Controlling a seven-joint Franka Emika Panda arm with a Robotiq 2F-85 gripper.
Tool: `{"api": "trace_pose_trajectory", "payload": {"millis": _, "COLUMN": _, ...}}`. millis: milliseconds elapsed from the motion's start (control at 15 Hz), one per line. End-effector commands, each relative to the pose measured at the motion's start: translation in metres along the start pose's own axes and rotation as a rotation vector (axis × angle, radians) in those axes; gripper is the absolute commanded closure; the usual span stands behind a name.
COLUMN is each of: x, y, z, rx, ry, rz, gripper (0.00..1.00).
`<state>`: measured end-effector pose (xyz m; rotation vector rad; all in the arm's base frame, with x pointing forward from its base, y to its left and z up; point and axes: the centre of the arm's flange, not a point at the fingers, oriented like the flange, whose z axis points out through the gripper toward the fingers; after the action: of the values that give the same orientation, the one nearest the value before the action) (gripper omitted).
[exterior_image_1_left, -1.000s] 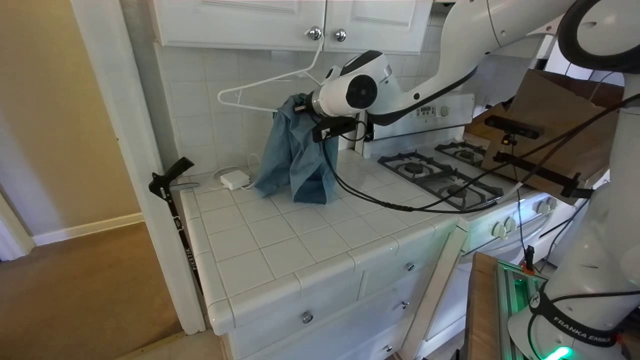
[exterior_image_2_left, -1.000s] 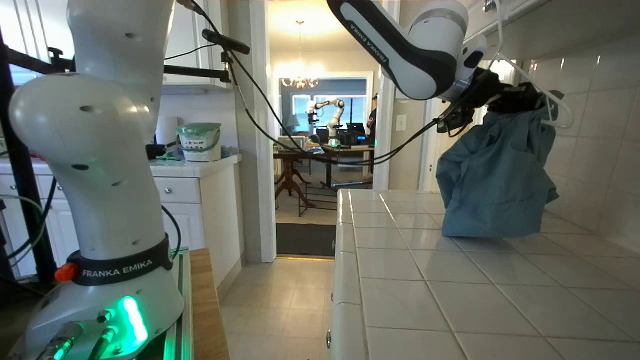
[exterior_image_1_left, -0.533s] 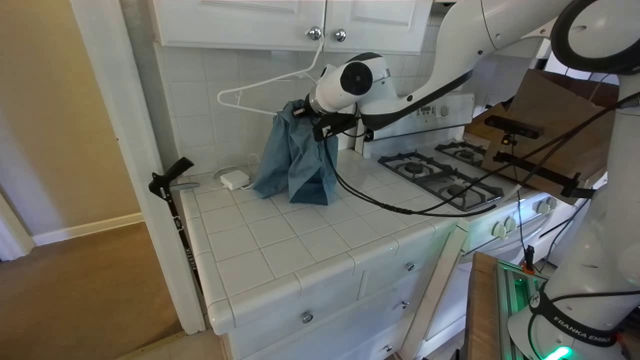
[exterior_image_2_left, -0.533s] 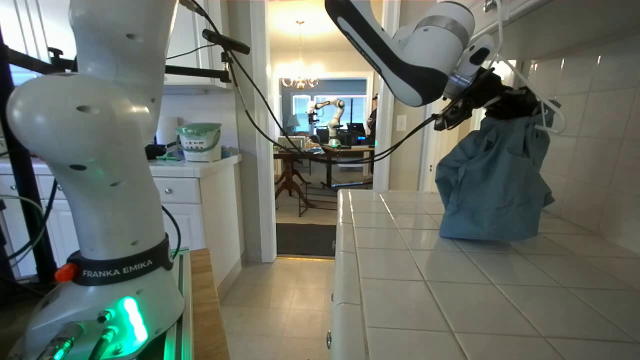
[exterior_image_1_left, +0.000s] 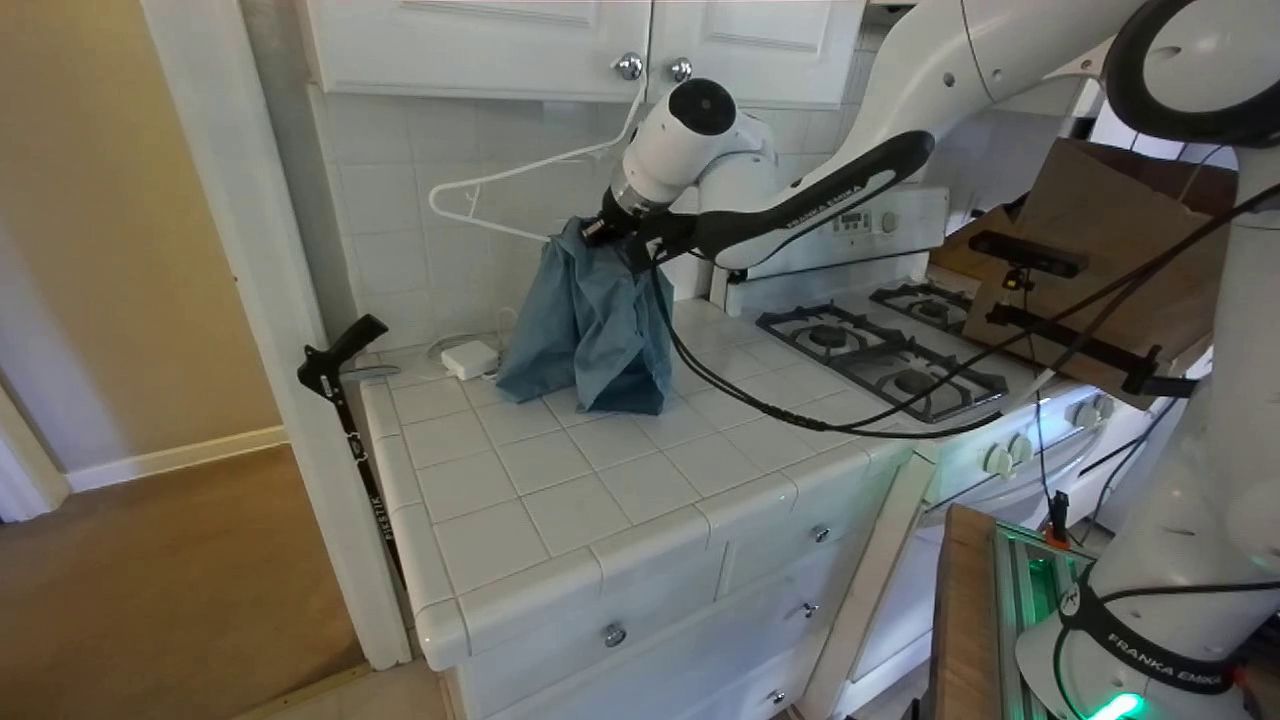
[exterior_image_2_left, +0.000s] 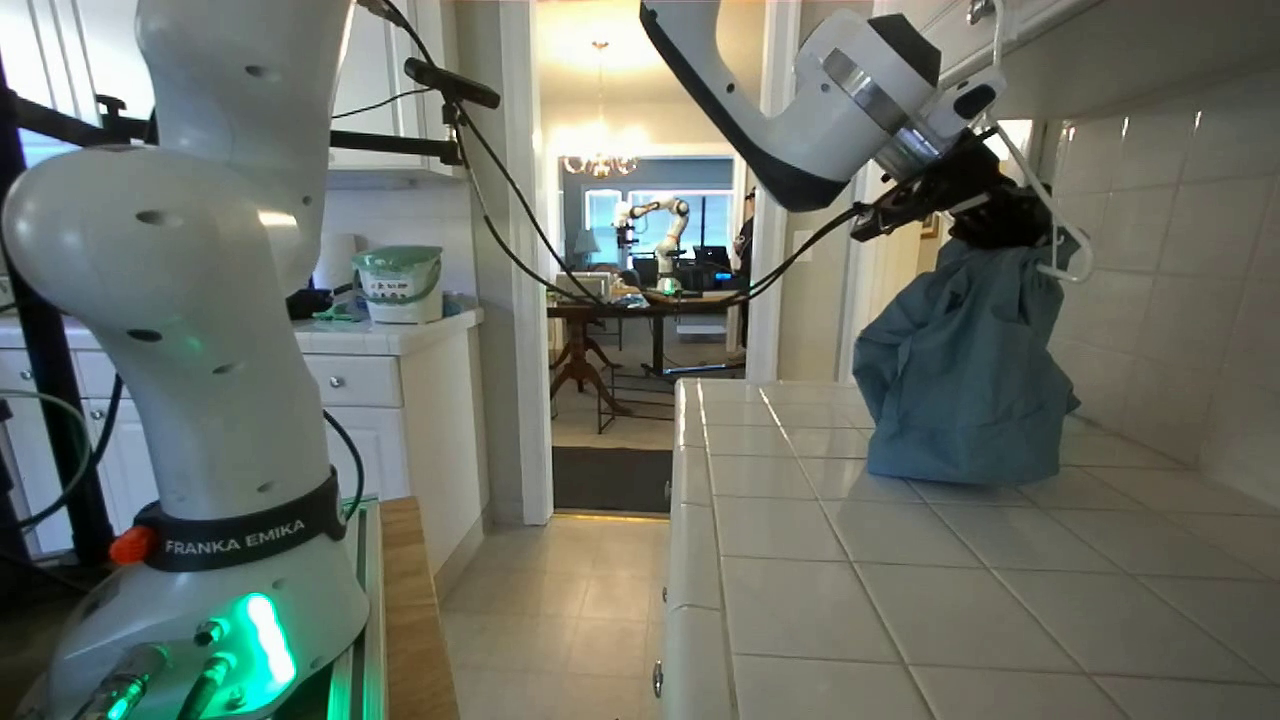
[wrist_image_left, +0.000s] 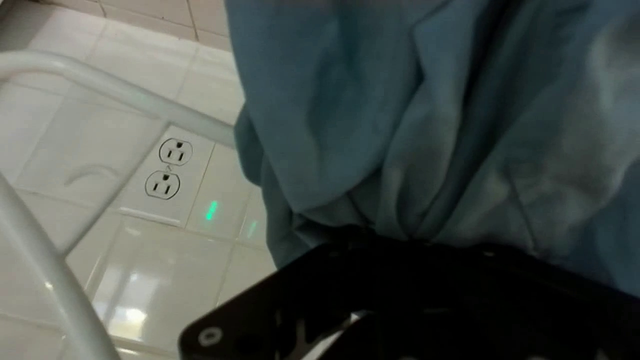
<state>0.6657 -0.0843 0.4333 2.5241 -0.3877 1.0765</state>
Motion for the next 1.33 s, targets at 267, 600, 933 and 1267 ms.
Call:
{"api": "trace_pose_trajectory", "payload": {"millis": 267, "x": 0.008, "y": -0.002, "z": 0.002, "rx": -0.035, "ry": -0.1, "rz": -0.034, "gripper": 0.73}}
{"api": "trace_pose_trajectory", "payload": {"millis": 600, "x": 0.011, "y": -0.005, "z": -0.004, "rx": -0.094, "ry": 0.036, "rz": -0.033, "gripper": 0.41}}
{"api": "trace_pose_trajectory", "payload": {"millis": 933, "x": -0.003, "y": -0.021, "z": -0.012, "rx": -0.069, "ry": 0.17, "rz": 0.034, "gripper": 0.05}}
{"api": "trace_pose_trajectory", "payload": {"millis": 1267, "x": -0.017, "y": -0.03, "z": -0.016, "rx": -0.033, "ry": 0.292, "rz": 0.108, "gripper": 0.0}}
